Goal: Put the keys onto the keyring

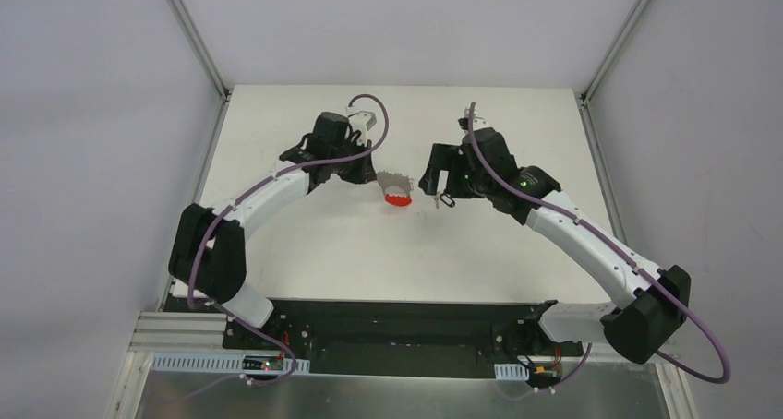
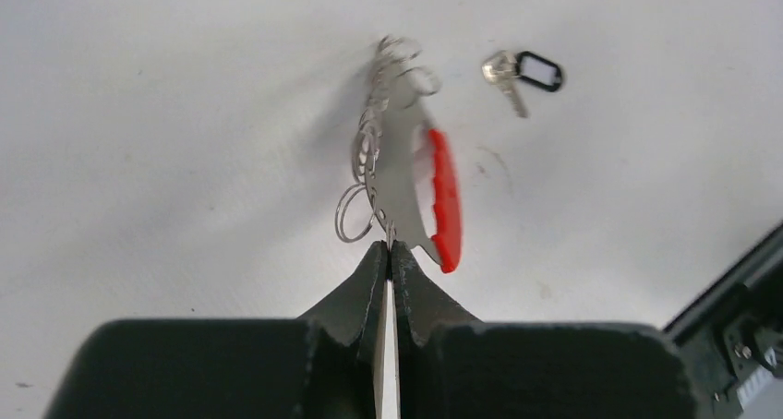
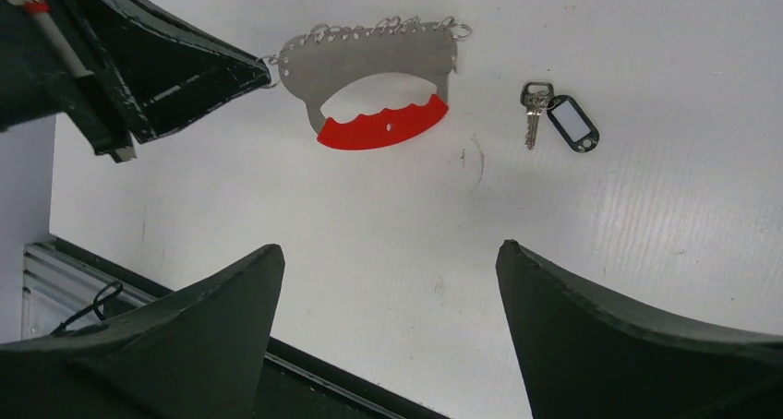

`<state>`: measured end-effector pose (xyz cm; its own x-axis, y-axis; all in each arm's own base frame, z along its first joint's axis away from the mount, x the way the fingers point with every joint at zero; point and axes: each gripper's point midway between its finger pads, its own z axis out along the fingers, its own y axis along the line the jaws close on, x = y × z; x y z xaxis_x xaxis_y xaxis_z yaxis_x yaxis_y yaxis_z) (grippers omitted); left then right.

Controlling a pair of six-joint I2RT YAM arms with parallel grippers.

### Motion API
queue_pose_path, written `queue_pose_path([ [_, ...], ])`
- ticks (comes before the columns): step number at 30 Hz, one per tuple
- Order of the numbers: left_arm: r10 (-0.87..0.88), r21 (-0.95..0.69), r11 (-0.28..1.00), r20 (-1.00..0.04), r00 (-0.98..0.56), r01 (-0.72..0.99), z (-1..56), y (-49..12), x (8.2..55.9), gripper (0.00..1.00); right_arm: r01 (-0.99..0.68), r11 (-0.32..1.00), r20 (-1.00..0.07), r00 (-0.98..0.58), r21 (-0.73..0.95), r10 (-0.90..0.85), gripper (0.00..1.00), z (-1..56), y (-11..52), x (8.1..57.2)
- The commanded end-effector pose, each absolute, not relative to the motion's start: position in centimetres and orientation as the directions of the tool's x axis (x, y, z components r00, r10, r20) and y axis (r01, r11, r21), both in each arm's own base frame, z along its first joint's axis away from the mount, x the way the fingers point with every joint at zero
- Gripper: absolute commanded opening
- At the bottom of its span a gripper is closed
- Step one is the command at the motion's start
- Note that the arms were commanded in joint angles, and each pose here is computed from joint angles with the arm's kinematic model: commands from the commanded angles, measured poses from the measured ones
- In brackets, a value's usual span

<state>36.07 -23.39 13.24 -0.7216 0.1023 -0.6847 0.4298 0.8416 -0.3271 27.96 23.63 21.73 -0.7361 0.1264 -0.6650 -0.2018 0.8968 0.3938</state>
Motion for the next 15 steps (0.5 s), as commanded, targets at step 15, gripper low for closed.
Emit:
queue_pose_path([
  [15, 0.186, -0.369, 0.175, -0.898, -0.398, 0.913, 28.6, -29.5, 21.8, 0.00, -0.688, 0.642, -0.810, -0.560, 0.338, -0.174, 0.69, 30.1, 25.6, 16.9],
])
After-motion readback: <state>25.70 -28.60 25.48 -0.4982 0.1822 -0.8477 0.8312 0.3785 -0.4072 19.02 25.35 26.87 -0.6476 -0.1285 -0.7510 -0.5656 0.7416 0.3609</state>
